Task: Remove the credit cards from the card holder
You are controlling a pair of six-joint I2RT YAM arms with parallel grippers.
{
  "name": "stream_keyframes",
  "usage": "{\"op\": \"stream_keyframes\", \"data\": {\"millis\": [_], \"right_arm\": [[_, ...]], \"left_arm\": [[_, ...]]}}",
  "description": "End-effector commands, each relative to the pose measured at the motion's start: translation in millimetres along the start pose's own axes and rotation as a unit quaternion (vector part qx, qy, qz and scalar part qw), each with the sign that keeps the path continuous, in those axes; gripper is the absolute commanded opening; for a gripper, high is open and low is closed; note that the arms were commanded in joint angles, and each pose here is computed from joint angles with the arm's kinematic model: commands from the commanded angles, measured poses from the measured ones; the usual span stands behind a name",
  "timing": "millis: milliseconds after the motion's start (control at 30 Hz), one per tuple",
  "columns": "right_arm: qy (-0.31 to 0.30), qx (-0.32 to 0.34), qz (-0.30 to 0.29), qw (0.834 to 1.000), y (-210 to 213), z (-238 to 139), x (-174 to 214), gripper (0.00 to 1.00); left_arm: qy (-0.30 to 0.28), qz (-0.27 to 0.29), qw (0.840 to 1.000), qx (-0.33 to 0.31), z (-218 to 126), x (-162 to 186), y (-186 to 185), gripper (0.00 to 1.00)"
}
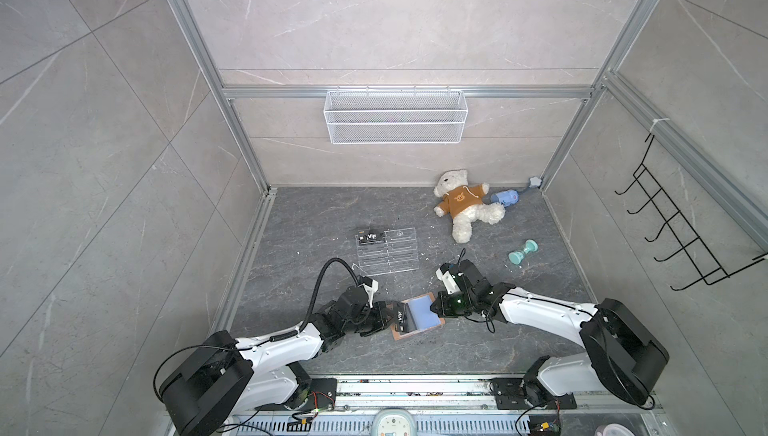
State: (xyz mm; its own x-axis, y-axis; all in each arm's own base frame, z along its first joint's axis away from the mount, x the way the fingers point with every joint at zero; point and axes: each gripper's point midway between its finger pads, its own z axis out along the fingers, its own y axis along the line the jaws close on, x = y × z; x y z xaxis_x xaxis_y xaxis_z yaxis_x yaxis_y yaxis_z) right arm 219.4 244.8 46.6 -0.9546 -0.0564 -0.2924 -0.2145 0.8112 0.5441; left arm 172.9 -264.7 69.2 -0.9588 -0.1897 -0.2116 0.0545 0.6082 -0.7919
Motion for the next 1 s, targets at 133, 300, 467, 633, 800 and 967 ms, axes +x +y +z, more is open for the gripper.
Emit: {"op": "stream_keyframes", "data": {"millis": [133, 300, 467, 633, 800, 967], "right_arm": [[-0.017, 0.007, -0.015, 1.000, 6.1, -13.8, -9.6, 0.17], [-0.031, 0.008, -0.032, 0.999, 9.2, -22.9, -13.5, 0.37], [-0.049, 0.006, -0.053, 0.997, 12.4, -33.4, -17.0, 0.60], [-0.073, -0.004, -0.070, 0.995, 18.1, -44.6, -20.3, 0.81], [-0.107, 0.002, -0.080, 0.991, 17.1, -57.7, -25.2, 1.00], [-0.110, -0.005, -0.091, 0.990, 20.7, -62.0, -24.7, 1.00]], "left_arm": [[-0.015, 0.053, 0.998, 0.010, -14.1, -11.4, -24.0, 0.00], [-0.017, 0.081, 0.997, 0.000, -23.5, -14.1, -30.3, 0.00], [-0.015, 0.107, 0.994, 0.003, -29.6, -15.2, -39.4, 0.00], [-0.009, 0.127, 0.992, 0.010, -32.4, -15.5, -48.7, 0.00], [-0.004, 0.143, 0.990, 0.016, -34.7, -15.9, -55.9, 0.00], [0.003, 0.162, 0.987, 0.011, -36.6, -15.2, -58.1, 0.00]]}}
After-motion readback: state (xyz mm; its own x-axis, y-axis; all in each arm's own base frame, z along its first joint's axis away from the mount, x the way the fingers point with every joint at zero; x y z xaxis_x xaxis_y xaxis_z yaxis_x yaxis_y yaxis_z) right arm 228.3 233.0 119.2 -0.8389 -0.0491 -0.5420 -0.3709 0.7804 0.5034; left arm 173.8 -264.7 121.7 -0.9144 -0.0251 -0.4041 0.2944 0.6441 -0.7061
